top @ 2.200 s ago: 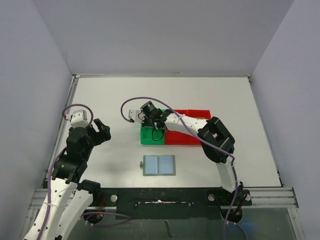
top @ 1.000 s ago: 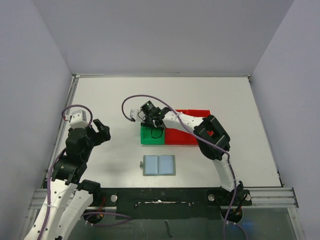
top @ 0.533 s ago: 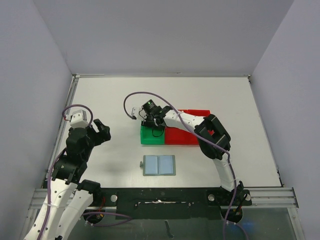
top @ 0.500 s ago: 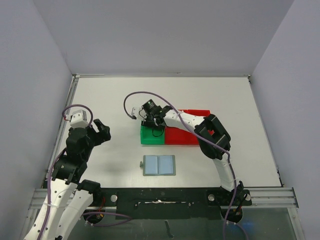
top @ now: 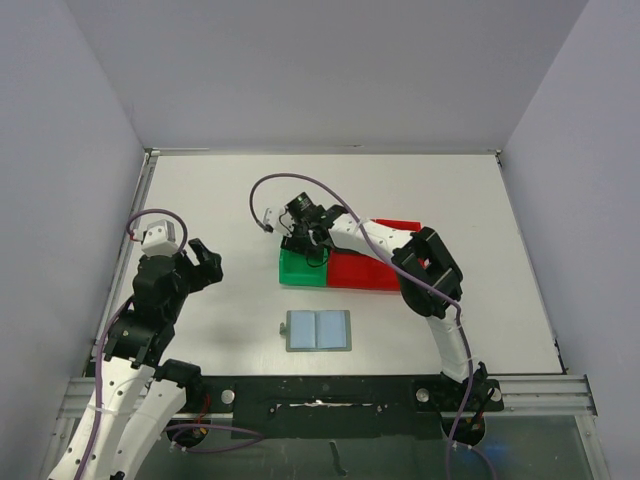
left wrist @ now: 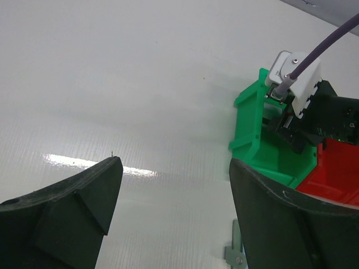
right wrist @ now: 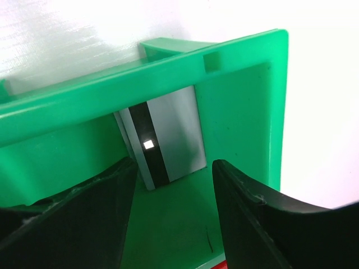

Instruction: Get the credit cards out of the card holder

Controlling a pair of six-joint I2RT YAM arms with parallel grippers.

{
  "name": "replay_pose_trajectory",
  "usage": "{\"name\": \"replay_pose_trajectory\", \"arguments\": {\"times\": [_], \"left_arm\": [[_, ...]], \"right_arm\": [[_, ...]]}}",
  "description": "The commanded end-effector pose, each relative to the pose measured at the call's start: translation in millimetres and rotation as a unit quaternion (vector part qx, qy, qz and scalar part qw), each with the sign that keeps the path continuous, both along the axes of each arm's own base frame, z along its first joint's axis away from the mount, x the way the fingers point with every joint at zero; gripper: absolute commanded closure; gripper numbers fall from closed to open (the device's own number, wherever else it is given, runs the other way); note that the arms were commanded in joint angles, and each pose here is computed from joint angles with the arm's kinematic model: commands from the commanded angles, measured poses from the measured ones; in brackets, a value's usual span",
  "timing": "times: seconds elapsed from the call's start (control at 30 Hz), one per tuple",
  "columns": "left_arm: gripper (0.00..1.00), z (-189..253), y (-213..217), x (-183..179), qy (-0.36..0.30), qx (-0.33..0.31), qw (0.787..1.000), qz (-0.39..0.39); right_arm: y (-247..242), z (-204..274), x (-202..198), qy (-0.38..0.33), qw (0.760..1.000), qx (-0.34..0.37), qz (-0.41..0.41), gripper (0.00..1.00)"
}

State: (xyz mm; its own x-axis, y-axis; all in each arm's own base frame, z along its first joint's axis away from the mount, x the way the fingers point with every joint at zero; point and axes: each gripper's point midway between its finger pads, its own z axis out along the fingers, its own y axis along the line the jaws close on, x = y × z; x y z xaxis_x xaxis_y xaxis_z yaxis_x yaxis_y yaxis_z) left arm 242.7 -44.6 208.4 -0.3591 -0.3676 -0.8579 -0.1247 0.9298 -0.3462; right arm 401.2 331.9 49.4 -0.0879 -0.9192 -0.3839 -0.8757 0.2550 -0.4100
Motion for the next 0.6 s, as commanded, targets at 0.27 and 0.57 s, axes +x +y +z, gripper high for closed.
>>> {"name": "replay_pose_trajectory", "arguments": {"times": [0.27,0.57], "left_arm": [[0.24,15,-2,6,-0.029,0.0,1.0,-0.006],[0.24,18,1,5,-0.035,-0.001,0.999,0.002]], "right_arm": [[29,75,19,-0.024,0.982,0.162,-0.099,0.43],[34,88,4,0.052,0.907,0.295,-0.296,0.55]]}}
